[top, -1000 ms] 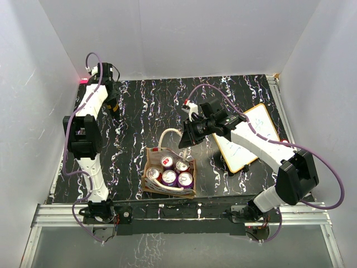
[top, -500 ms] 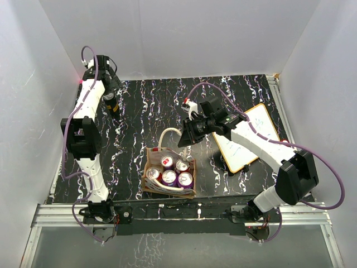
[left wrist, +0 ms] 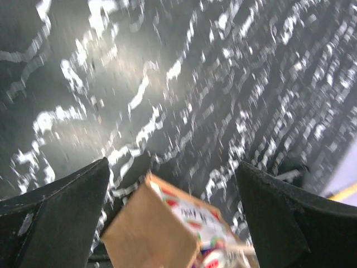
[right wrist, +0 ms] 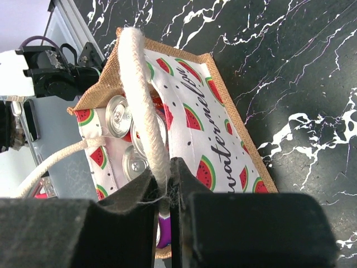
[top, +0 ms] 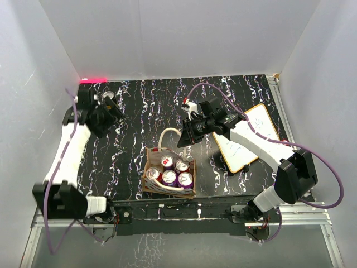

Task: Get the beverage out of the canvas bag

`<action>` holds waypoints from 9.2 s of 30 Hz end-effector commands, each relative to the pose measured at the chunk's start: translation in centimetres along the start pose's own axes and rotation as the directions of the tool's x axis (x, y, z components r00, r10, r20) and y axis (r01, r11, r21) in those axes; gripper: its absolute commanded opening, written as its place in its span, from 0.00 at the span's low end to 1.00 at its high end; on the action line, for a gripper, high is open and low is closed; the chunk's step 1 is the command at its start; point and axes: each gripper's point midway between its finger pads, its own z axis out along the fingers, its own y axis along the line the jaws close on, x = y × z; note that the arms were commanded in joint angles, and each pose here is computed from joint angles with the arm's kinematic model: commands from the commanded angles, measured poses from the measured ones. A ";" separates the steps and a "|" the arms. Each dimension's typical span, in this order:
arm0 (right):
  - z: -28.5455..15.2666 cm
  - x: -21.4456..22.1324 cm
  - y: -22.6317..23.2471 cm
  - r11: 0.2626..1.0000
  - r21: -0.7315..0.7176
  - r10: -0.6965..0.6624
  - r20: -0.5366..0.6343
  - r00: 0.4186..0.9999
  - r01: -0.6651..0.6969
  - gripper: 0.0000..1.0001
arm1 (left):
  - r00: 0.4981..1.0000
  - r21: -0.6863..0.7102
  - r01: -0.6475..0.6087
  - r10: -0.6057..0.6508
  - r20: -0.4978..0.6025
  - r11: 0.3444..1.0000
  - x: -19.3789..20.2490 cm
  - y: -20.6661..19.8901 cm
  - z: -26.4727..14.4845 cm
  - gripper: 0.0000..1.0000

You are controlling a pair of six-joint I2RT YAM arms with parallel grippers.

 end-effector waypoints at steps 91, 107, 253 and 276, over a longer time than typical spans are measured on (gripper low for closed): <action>0.0 -1.4 -0.4 0.997 0.062 0.054 0.033 0.998 -0.056 0.12 | 0.813 -0.074 -0.567 0.542 -0.215 0.821 26.5 -4.2 -2.3 0.63; -0.1 -1.3 -0.4 0.996 0.064 0.054 0.035 0.998 -0.056 0.12 | 0.789 -0.082 -0.599 0.569 -0.234 0.797 27.0 -4.2 -1.3 0.56; -1.5 -5.6 -3.4 0.950 0.312 -0.017 0.086 0.996 -0.010 0.12 | 0.987 0.412 0.012 0.056 -0.153 0.911 15.7 -7.0 -9.9 0.79; -1.1 -4.0 -2.5 0.971 0.237 0.029 0.047 0.998 -0.039 0.12 | 0.816 0.197 -0.562 0.577 -0.028 0.804 26.9 -12.8 -5.0 0.70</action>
